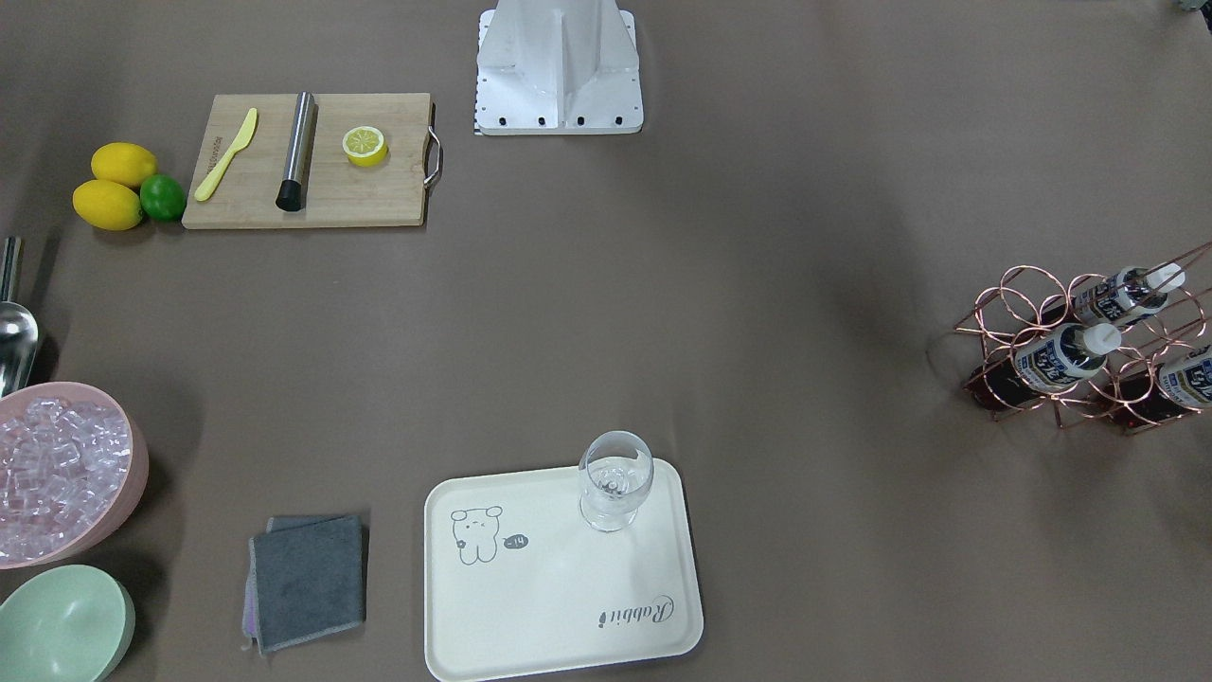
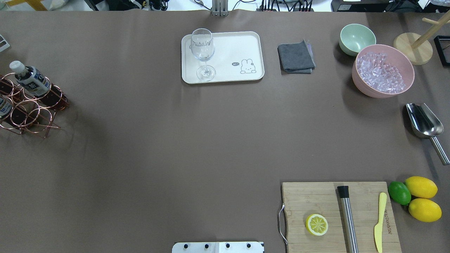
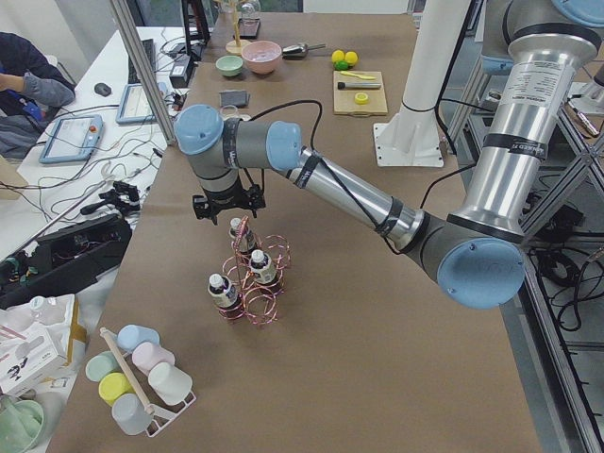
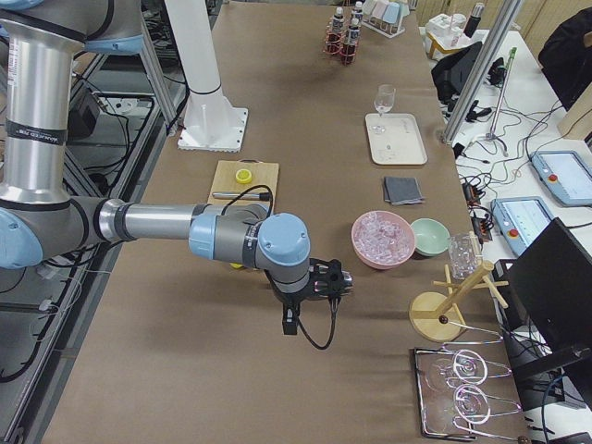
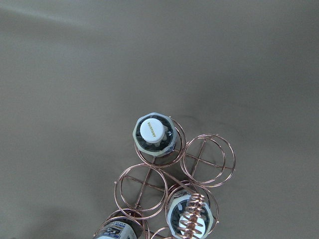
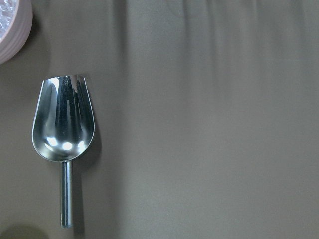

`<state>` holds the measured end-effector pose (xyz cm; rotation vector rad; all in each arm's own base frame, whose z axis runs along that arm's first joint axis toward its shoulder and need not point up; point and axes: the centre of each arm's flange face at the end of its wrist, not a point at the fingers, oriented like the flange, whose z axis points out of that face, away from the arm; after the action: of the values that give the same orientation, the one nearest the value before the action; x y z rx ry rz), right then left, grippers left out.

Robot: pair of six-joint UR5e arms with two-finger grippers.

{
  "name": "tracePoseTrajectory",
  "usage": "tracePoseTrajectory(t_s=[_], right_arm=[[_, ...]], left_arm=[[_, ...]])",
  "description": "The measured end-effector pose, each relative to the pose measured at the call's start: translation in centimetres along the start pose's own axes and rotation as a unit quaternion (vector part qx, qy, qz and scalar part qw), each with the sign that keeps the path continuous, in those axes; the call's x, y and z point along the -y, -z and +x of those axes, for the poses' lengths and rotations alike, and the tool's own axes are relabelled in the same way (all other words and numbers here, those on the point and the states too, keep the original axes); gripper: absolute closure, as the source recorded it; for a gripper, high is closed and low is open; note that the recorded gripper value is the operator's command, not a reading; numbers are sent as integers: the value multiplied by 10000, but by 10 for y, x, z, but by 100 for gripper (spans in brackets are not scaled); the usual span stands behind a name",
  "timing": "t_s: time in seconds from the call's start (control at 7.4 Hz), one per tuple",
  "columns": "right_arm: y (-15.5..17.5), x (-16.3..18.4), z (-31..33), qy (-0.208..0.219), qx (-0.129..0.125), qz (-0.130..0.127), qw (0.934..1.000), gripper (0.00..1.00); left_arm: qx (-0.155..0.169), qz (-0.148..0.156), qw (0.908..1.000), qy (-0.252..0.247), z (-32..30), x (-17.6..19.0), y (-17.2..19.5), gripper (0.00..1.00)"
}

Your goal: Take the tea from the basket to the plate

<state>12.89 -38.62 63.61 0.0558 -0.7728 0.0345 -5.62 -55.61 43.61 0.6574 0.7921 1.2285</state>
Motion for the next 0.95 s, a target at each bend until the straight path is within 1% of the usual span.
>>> tracePoseTrajectory(t_s=[0.27,0.54,0.68,0.95], right_arm=[[2,-1,2,-29,0,27,10000,0],[4,-1,3,-45,4,49,10000,0],[4,-1,4,-48,3,49,10000,0],[4,-1,4,-52,2,48,10000,0]], left_arm=[[1,-95,9996,-252,-1,11,-6,3],[-106,-155,9985,-512,6,34,-24,3],[-152,-192,9979,-596,9,39,-31,4],[-179,-296,9970,-691,13,37,-42,4]])
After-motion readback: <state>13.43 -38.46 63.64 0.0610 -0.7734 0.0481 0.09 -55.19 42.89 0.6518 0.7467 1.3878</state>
